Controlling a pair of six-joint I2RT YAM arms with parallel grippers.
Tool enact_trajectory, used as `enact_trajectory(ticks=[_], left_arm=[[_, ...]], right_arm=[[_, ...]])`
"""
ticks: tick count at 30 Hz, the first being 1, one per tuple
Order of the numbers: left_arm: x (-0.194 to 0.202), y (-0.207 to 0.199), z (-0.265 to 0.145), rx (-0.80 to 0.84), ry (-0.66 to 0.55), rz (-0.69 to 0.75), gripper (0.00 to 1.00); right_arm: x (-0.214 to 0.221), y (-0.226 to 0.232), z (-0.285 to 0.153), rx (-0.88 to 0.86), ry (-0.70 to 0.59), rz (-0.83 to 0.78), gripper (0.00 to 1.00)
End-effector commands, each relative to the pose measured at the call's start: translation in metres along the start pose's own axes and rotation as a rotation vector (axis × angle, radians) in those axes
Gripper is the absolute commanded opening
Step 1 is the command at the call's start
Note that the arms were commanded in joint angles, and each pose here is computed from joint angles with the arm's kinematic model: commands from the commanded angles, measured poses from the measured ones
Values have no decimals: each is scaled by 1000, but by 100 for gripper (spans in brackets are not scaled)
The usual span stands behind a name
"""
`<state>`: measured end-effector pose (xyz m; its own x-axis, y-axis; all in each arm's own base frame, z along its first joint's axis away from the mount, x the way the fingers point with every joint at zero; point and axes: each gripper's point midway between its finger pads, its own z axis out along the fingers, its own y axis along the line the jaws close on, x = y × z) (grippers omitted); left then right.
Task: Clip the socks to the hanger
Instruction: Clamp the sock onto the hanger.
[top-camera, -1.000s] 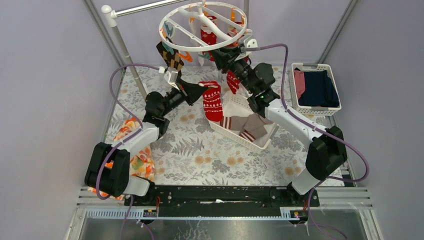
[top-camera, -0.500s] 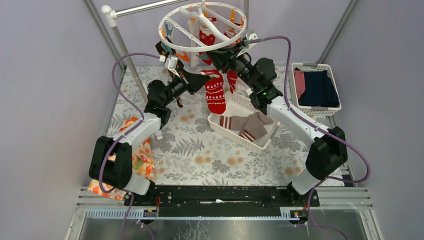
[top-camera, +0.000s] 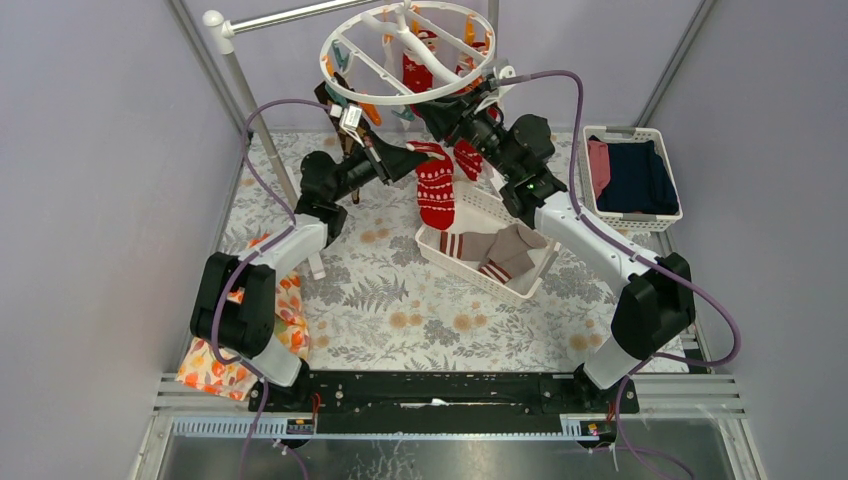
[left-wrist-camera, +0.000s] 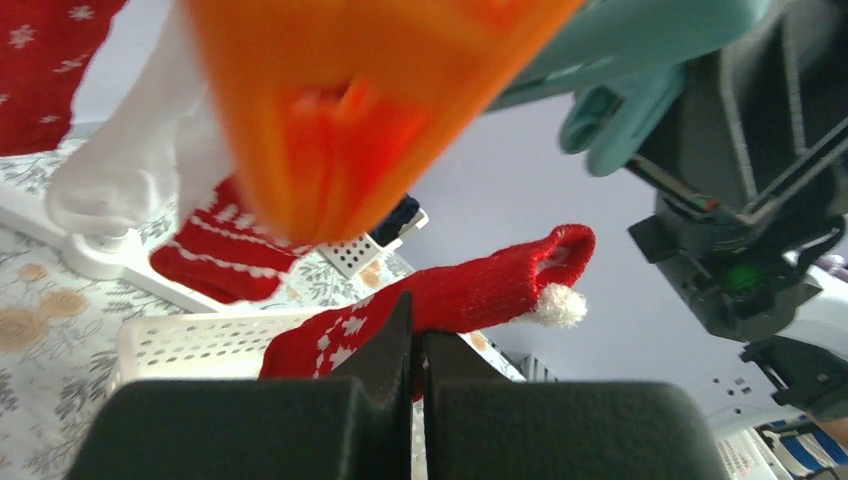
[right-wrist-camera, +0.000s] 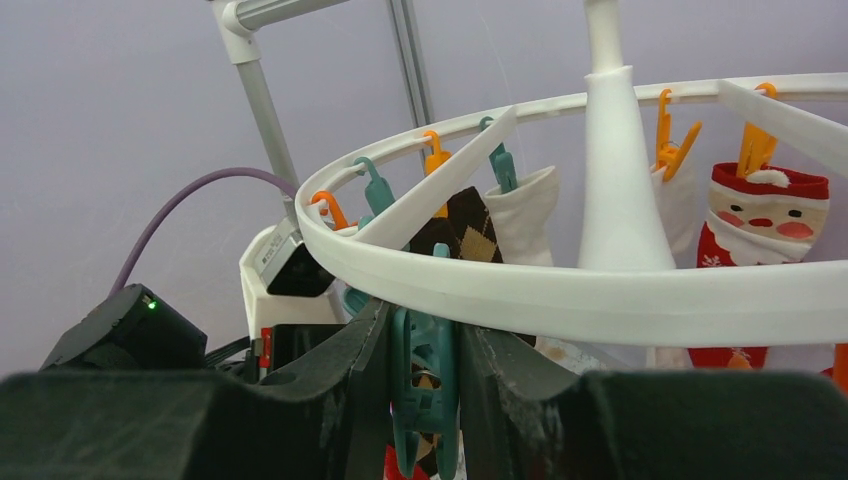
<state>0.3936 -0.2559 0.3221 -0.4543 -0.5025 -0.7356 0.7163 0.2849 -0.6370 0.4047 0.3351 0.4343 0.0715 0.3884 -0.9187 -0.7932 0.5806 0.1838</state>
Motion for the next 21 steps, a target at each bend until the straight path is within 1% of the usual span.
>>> enact_trajectory(ticks=[1, 7, 21], left_arm=[[-13, -22, 3, 105, -13, 27, 0], [-15, -23, 6, 105, -10, 11, 0], [-27, -20, 12, 78, -45, -12, 0]], right_arm=[[-41, 8, 0, -32, -94, -18, 15], [-40, 8, -1, -37, -94, -12, 15], [-39, 10, -2, -48, -88, -10, 15]])
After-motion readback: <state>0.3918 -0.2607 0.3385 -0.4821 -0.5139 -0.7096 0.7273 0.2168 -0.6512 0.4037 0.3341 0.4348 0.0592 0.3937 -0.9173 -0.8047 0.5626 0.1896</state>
